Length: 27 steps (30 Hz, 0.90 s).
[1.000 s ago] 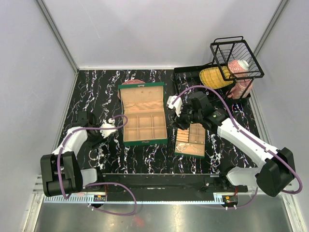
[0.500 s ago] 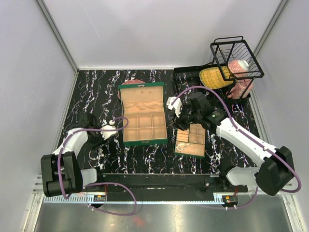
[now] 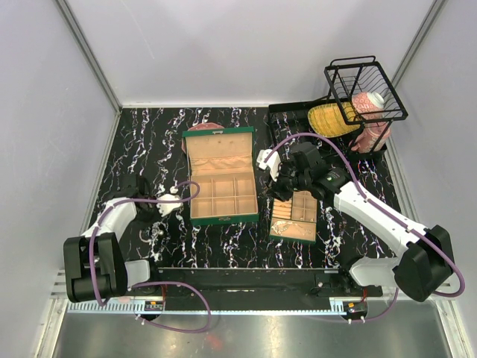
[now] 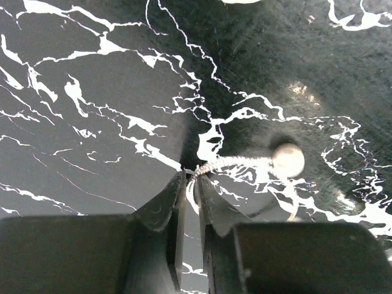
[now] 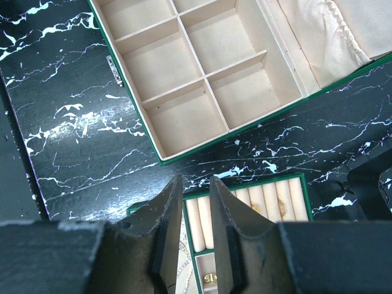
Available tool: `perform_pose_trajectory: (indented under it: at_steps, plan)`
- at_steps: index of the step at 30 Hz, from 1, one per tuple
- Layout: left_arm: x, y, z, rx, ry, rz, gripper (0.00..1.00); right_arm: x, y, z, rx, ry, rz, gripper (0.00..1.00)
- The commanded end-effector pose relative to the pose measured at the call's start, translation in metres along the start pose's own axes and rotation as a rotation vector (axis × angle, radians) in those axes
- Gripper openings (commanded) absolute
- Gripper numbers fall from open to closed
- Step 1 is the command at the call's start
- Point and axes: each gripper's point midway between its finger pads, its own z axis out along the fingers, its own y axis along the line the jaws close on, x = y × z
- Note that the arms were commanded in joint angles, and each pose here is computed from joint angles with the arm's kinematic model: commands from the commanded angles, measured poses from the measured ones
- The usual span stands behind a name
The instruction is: Organize the mixed jewelry
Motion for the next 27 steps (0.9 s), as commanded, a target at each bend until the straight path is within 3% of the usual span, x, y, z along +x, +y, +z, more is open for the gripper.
perform_pose_trajectory:
  at_steps: [1, 7, 27]
  plan:
    - [-0.003, -0.020, 0.017, 0.095, -0.037, -0.015, 0.12, -0.002, -0.002, 0.000, 0.017, 0.000, -0.024, 0.30]
    - [-0.020, -0.005, 0.005, 0.053, -0.098, -0.070, 0.00, -0.001, -0.006, -0.002, 0.043, 0.006, -0.031, 0.30]
    - [-0.100, 0.037, -0.106, -0.054, -0.388, -0.079, 0.00, -0.005, -0.018, -0.019, 0.144, 0.011, -0.039, 0.22]
